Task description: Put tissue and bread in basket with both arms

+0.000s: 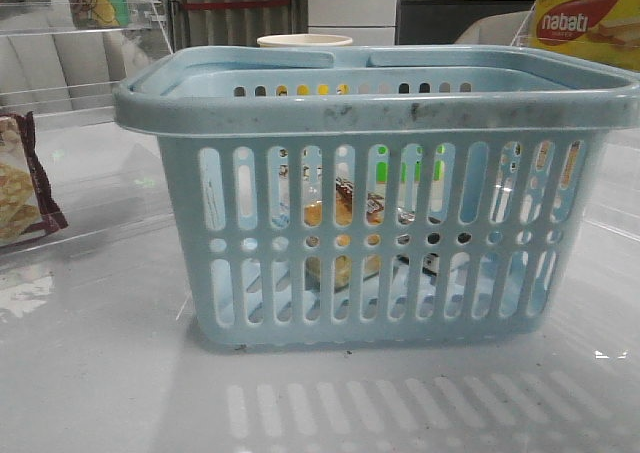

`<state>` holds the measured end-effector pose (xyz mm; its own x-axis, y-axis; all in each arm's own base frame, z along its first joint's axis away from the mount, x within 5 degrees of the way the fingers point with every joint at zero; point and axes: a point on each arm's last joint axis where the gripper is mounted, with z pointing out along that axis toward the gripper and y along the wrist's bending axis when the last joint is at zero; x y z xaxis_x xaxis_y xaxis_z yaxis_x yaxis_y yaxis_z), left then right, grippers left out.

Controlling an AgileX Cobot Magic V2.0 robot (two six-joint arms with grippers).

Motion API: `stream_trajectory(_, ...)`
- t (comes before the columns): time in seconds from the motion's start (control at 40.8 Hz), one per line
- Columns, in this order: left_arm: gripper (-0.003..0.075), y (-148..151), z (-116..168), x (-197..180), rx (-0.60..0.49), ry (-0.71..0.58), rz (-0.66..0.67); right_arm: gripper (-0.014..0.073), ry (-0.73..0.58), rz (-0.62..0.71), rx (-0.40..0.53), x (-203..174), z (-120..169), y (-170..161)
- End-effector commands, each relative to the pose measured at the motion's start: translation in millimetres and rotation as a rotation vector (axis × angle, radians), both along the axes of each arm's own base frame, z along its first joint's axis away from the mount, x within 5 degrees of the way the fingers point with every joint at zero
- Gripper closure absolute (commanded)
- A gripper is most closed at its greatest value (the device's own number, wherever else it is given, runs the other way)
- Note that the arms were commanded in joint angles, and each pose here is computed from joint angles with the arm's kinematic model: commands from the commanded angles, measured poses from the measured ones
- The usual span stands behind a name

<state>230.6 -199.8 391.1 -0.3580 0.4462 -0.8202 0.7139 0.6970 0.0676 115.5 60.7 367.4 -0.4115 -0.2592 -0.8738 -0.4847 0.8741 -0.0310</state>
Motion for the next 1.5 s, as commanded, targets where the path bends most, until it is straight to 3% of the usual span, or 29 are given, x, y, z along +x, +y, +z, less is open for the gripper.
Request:
stream_trajectory(0.0,0.0297,23.4,39.6,-32.4,-0.122,-0.117,-0.008,0.0045,-0.097,0.001,0.037,1.0,15.2,0.1)
stream_trajectory(0.196,0.0297,63.3,32.8,-78.9,-0.131,-0.129,-0.011,0.0045,-0.097,0.001,0.037,1.0,15.2,0.1)
stream_trajectory(0.54,0.0297,110.6,-17.8,-133.2,-0.092,-0.089,-0.007,0.0045,-0.101,-0.001,0.025,1.3,15.2,-0.5)
stream_trajectory(0.712,0.0300,122.2,-36.0,-135.9,-0.056,-0.029,0.093,0.0045,-0.101,-0.010,-0.027,2.7,10.0,-2.8)
stream_trajectory(0.982,0.0302,121.1,-40.8,-133.6,-0.058,-0.041,0.097,0.0049,-0.025,-0.007,-0.066,4.7,-18.2,-1.7)
stream_trajectory(1.08,0.0355,120.7,-40.0,-133.2,-0.064,-0.050,0.095,0.0129,-0.018,-0.007,-0.070,4.6,-19.6,-1.8)
stream_trajectory(1.35,0.0594,120.0,-38.3,-132.6,-0.075,-0.068,0.091,0.0487,-0.009,-0.007,-0.074,4.2,-20.4,-2.0)
stream_trajectory(1.472,0.0629,120.1,-38.3,-132.5,-0.074,-0.069,0.091,0.0538,-0.009,-0.007,-0.074,4.2,-20.4,-2.0)
